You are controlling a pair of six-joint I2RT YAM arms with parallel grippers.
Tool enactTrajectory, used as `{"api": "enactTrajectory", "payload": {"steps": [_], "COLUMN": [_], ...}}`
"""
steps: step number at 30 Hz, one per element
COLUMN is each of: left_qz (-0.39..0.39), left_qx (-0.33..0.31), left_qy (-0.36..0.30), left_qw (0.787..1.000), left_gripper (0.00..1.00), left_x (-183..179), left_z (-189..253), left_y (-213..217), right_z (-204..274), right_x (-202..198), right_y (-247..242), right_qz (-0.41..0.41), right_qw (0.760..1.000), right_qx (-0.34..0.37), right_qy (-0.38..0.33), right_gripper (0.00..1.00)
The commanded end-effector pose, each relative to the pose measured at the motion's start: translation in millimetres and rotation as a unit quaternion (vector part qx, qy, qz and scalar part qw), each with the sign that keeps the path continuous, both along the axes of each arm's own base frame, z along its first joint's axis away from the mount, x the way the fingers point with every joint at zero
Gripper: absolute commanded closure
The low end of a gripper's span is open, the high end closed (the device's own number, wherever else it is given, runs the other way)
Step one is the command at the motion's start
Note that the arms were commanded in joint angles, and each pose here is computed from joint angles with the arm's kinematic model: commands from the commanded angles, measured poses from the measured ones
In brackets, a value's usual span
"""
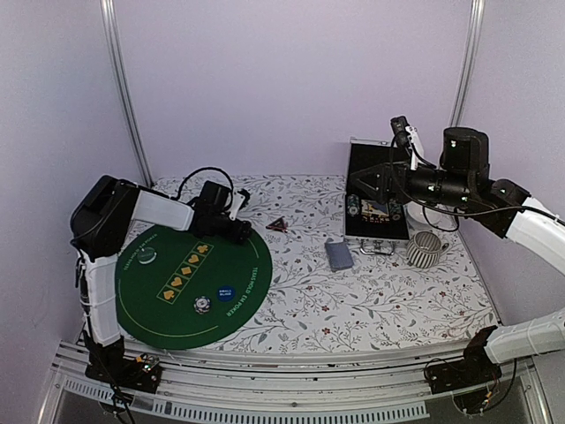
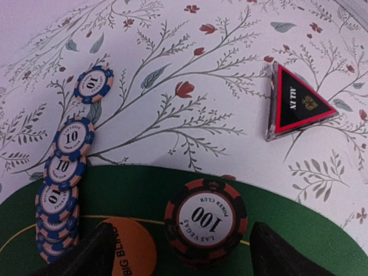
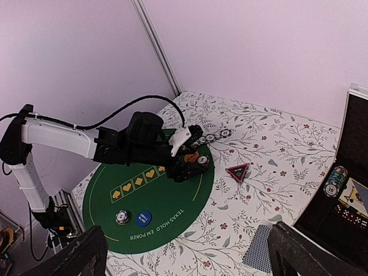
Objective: Distribute texas hold em gaming equipment
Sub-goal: Place the poker chips pile at the big blind area, then pick up the face-down deck piles from the center of the board.
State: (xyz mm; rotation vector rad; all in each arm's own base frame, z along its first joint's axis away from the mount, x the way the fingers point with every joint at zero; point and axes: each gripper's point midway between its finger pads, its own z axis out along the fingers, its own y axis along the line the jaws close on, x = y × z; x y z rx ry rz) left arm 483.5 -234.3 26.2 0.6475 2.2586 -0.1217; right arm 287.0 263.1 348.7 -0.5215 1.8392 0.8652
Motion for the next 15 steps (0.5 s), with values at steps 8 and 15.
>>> {"api": "enactTrajectory", "payload": {"steps": [8, 15], "left_qz": [-0.071, -0.073], "left_qx": [-0.084, -0.112], "left_qy": [-0.094, -0.119], "left_qw": [0.989, 0.984], "left_gripper": [0.13, 0.12], "left_x": [-14, -42], "left_z": [128, 188], "left_y": [-18, -9], "right_z": [24, -5], "right_x": [8, 34], "right_y": [-24, -42], "right_qz": [-0.062, -0.095], "right_qw": [0.997, 0.992], "right_qx": [-0.004, -0.079], "right_qy": [-0.038, -0.019], "right_gripper": [0.01, 0.01]}}
